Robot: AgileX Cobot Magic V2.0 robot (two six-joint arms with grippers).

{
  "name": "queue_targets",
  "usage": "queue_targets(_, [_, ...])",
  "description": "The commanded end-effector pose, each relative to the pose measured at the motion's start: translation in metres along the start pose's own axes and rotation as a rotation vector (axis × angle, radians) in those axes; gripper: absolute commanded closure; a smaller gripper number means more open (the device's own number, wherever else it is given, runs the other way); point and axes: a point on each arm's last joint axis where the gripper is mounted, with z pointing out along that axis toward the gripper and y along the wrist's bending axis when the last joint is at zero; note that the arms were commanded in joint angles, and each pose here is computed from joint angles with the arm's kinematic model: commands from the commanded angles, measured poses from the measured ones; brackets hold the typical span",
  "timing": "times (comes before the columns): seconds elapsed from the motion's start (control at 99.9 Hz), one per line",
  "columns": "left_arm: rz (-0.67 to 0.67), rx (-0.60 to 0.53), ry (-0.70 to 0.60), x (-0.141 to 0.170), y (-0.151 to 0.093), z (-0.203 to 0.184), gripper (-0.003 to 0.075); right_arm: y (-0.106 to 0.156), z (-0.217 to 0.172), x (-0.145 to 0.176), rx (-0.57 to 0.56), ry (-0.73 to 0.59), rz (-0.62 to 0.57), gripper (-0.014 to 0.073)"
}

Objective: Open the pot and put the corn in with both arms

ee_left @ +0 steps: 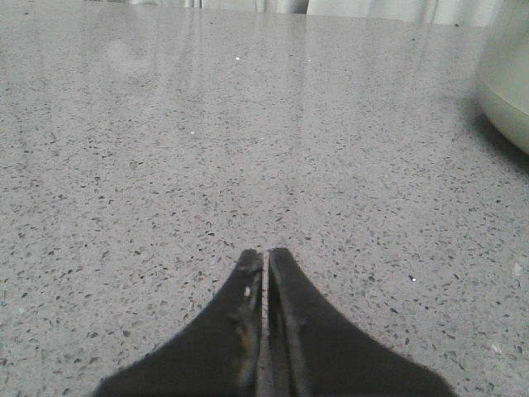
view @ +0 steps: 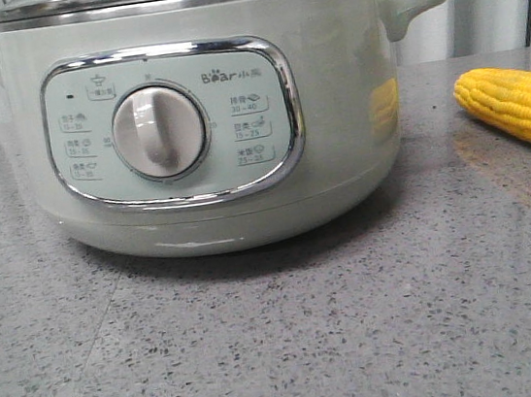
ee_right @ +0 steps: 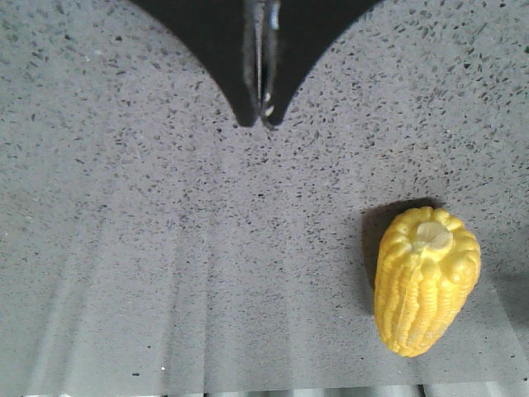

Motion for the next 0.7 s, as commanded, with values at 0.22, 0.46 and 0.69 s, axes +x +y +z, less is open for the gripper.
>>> queue_targets(0.22, [-0.014, 0.003, -0.051, 0.002, 0.0004, 0.0001, 0.0741, -0.0001, 0.0002, 0.0027, 0.004, -0.03, -0.009, 0.0659])
queue_targets(0.46, [-0.014, 0.003, -0.051, 0.002, 0.0004, 0.0001, 0.0741, -0.0001, 0.0002, 0.0027, 0.004, -0.03, -0.009, 0.0659])
queue_targets(0.69, [0.013, -0.004, -0.078, -0.0005, 0.001, -0.0001, 0.0741, -0.0002, 0.0002, 0.0027, 0.004, -0.03, -0.011, 0.0659])
